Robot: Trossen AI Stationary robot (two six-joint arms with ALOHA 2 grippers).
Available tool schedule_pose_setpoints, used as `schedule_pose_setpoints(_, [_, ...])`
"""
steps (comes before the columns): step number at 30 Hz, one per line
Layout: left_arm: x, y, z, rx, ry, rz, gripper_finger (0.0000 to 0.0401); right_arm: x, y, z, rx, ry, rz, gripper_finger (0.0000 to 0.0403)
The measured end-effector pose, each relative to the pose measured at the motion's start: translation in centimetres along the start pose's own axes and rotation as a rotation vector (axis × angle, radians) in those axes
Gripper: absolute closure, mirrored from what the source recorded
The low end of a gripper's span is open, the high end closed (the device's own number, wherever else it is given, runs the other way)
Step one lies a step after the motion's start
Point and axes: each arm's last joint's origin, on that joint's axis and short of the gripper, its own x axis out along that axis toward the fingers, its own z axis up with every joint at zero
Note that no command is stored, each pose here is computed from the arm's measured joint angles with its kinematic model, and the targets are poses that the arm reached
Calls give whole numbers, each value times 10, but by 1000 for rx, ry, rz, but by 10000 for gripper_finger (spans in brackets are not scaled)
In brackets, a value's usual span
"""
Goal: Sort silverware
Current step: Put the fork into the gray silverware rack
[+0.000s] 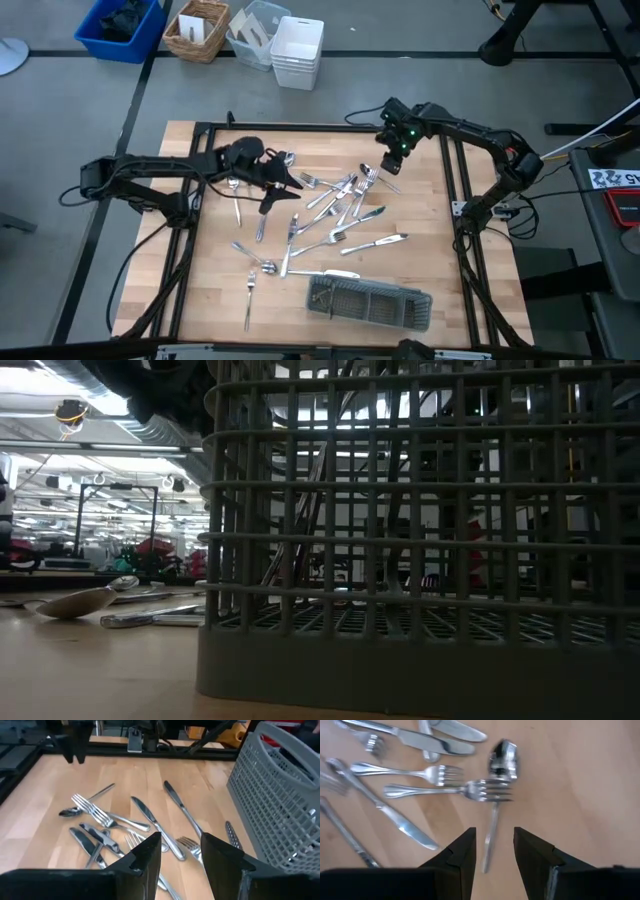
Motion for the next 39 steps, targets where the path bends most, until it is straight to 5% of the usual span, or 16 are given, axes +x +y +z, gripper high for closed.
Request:
schedule_pose_setpoints(7, [2,0,-5,23,-55,6,270,10,2,4,127,-54,-81,272])
schedule_pose_setpoints(12, [2,0,-5,21,-55,5,270,13,16,-9,148,127,-159,272])
schedule_pose_setpoints(18, [2,0,-5,45,-55,6,270,11,28,-25,33,312,-203,272])
schedule_pose_setpoints(28, [2,0,-5,51,-55,7,270,24,7,-53,-175,157,-29,272])
schedule_pose_setpoints(39, [2,0,-4,54,-65,8,270,60,-26,-72,-228,-162,-95,272])
